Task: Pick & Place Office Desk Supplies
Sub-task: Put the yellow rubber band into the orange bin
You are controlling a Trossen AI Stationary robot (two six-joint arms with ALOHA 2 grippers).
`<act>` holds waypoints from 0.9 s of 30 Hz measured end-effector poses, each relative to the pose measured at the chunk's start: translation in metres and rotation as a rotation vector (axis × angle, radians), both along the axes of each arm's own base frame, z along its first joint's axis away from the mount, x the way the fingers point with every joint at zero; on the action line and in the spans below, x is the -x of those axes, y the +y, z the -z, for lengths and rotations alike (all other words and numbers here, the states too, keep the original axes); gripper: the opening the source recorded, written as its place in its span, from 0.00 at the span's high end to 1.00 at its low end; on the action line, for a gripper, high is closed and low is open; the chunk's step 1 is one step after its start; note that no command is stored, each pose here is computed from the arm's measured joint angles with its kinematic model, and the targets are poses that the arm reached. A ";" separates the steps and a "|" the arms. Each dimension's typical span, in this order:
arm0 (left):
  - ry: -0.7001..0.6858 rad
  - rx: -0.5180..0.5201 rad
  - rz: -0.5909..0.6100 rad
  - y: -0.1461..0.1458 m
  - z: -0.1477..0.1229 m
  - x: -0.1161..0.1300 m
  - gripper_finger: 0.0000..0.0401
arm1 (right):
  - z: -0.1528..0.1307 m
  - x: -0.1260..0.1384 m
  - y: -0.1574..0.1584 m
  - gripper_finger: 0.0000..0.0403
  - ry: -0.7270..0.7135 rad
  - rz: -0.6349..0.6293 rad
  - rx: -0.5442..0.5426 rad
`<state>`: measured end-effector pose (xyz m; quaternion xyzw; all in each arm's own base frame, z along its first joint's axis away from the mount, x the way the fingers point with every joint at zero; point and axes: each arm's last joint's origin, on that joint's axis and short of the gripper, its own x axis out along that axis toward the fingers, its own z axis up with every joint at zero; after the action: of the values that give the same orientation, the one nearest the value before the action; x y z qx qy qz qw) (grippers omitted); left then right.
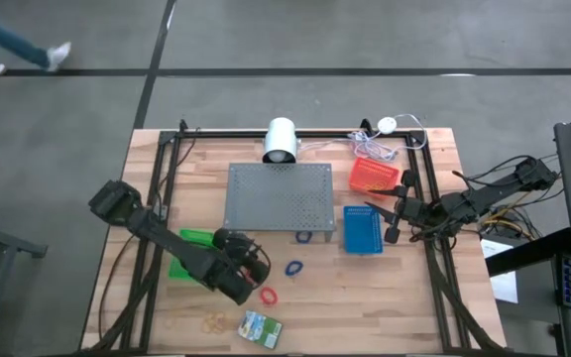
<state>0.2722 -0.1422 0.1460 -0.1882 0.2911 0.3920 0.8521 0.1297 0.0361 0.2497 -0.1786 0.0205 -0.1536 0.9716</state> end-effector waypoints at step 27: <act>0.042 0.062 -0.175 -0.005 0.010 -0.024 0.67 | 0.000 0.000 0.000 0.67 0.000 0.000 0.000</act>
<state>0.2965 -0.1470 0.1360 -0.2307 0.3035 0.4596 0.8021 0.1297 0.0361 0.2497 -0.1786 0.0205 -0.1535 0.9717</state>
